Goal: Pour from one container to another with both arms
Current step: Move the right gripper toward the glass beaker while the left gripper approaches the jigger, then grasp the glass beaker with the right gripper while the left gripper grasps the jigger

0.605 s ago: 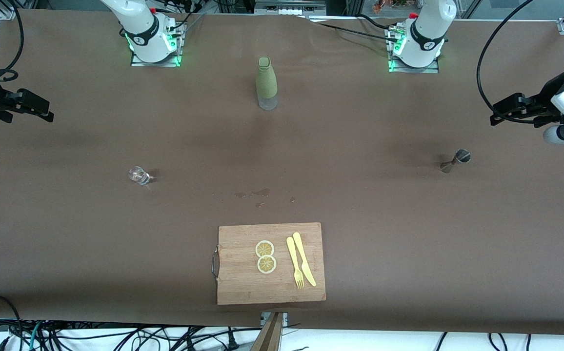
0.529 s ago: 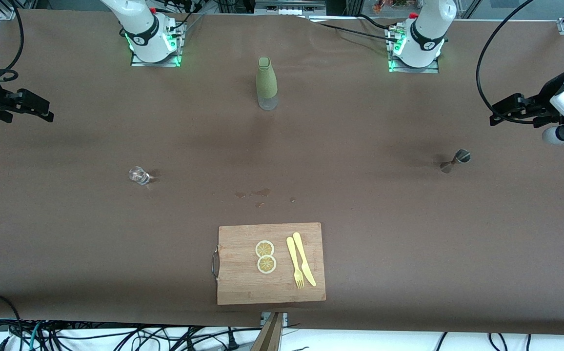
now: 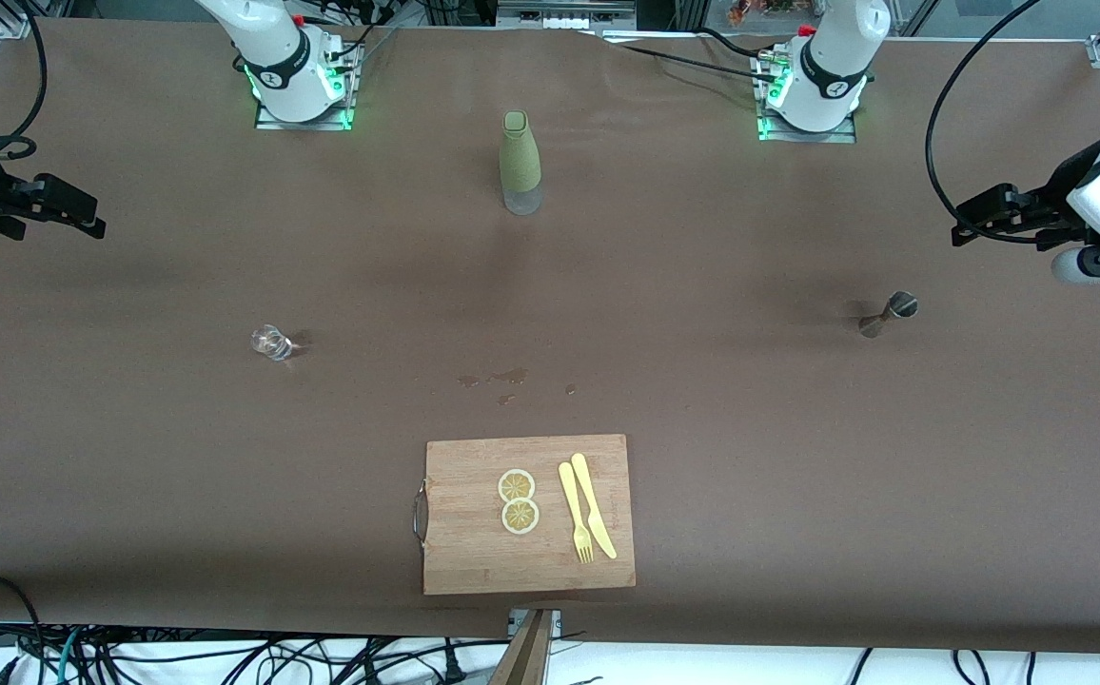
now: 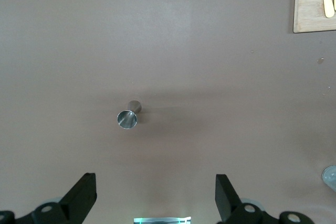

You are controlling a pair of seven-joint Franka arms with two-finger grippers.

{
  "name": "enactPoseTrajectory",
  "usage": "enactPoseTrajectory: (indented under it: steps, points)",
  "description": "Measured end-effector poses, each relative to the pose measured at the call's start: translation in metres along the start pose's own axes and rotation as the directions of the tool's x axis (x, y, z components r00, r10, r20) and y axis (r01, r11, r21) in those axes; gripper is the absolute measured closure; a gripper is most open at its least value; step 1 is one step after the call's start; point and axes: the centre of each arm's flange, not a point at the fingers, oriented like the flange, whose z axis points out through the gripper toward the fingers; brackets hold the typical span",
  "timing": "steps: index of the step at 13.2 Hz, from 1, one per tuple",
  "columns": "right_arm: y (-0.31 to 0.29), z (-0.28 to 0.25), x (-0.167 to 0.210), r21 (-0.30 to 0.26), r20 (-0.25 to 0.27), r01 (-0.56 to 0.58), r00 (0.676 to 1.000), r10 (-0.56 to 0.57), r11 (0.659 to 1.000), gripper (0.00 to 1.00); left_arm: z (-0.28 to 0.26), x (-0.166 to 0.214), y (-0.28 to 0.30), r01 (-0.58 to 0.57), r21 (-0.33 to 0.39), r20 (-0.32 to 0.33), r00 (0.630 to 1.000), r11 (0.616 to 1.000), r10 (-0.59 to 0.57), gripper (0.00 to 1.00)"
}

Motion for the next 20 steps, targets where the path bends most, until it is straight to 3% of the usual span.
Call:
enactPoseTrajectory:
  steps: [5, 7, 10, 12, 15, 18, 20]
  points:
    - [0.002, 0.026, 0.013, 0.010, 0.047, 0.023, 0.999, -0.024, 1.000, 0.00, 0.018, 0.011, -0.030, -0.001, -0.008, 0.036, 0.999, 1.000, 0.002, 0.00]
    - [0.004, 0.034, 0.016, 0.020, 0.059, 0.151, 0.987, -0.152, 0.988, 0.00, 0.032, 0.017, -0.058, -0.122, -0.036, 0.056, 0.991, 0.992, 0.124, 0.00]
    - [0.022, 0.054, 0.023, 0.057, 0.080, 0.372, 0.923, -0.376, 0.926, 0.00, 0.045, 0.013, -0.118, -0.314, -0.142, 0.041, 0.946, 0.939, 0.323, 0.00]
    - [0.035, 0.075, 0.029, 0.129, 0.068, 0.501, 0.857, -0.511, 0.856, 0.00, 0.059, 0.001, -0.166, -0.442, -0.216, 0.004, 0.891, 0.871, 0.454, 0.00]
    - [0.074, 0.117, 0.037, 0.278, -0.040, 0.643, 0.750, -0.660, 0.714, 0.00, 0.108, -0.020, -0.236, -0.568, -0.372, -0.135, 0.816, 0.734, 0.563, 0.00]
    - [0.117, 0.171, 0.043, 0.381, -0.203, 0.738, 0.654, -0.729, 0.557, 0.00, 0.187, -0.042, -0.285, -0.688, -0.480, -0.334, 0.717, 0.544, 0.612, 0.00]
    - [0.133, 0.210, 0.046, 0.408, -0.332, 0.804, 0.572, -0.750, 0.432, 0.00, 0.246, -0.054, -0.311, -0.785, -0.477, -0.485, 0.610, 0.395, 0.627, 0.00]
